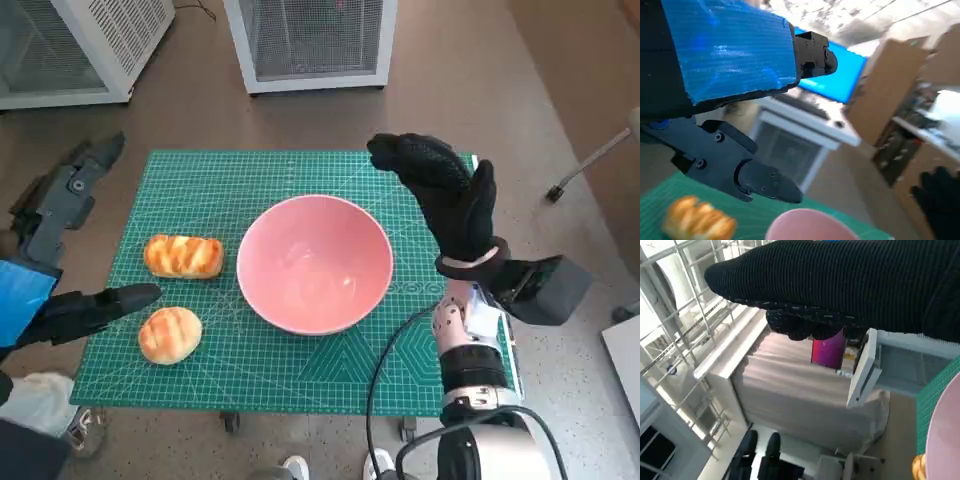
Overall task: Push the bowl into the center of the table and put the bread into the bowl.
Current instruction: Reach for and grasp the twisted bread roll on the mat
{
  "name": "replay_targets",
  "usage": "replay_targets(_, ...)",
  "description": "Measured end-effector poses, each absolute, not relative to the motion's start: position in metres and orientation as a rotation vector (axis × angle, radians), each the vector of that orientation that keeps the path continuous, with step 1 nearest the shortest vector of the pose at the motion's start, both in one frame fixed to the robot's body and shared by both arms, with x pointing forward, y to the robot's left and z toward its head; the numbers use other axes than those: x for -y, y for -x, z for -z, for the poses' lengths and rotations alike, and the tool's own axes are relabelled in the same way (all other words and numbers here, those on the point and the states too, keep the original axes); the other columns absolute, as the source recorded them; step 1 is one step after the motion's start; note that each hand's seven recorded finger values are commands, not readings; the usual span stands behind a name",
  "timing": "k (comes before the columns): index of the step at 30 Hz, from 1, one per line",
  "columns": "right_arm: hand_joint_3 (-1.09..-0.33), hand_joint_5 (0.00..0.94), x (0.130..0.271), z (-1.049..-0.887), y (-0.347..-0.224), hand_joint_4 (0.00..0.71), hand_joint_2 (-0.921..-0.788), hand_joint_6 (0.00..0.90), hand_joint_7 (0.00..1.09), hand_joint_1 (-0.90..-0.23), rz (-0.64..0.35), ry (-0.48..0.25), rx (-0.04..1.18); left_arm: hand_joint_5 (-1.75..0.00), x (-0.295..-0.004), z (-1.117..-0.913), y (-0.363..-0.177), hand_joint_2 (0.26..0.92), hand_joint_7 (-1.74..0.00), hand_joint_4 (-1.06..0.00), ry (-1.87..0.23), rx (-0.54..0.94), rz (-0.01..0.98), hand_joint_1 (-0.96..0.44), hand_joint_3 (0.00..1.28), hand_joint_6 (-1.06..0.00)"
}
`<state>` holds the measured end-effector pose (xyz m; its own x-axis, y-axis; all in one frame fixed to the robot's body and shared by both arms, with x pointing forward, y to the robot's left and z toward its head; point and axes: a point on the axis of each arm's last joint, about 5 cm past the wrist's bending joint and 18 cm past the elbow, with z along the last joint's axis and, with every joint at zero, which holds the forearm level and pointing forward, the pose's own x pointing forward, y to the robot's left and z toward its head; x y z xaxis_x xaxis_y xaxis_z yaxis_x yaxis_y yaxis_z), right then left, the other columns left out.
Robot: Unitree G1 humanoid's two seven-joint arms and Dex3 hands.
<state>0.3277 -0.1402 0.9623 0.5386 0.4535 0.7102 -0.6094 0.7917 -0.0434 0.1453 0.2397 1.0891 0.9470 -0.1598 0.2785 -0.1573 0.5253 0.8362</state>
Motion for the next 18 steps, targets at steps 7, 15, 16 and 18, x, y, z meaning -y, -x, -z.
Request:
replay_targets(7,-0.595,0.001,0.14,-0.962,-0.328,0.246,-0.921,0.362,0.0,-0.613,-0.639,-0.23,0.776,0.0,-0.237,-1.088,-0.15,0.726,-0.15,-0.06,-1.115,0.219,-0.023,0.22,0.01,-0.15)
replay_targets(15,-0.593,0.001,0.141,-0.96,-0.328,0.247,-0.921,0.364,0.0,-0.615,-0.64,-0.246,0.771,0.0,-0.234,-1.081,-0.167,0.738,-0.07,-0.08,-1.18,0.091,-0.01,0.15,0.01,-0.21)
replay_targets(16,-0.593,0.001,0.141,-0.96,-0.328,0.248,-0.921,0.365,0.0,-0.615,-0.64,-0.247,0.77,0.0,-0.234,-1.08,-0.17,0.738,-0.07,-0.08,-1.18,0.075,-0.009,0.15,0.01,-0.21)
replay_targets(18,-0.593,0.001,0.141,-0.96,-0.328,0.248,-0.921,0.365,0.0,-0.615,-0.642,-0.249,0.768,0.0,-0.235,-1.077,-0.177,0.74,-0.06,-0.08,-1.184,0.046,-0.008,0.13,0.01,-0.22)
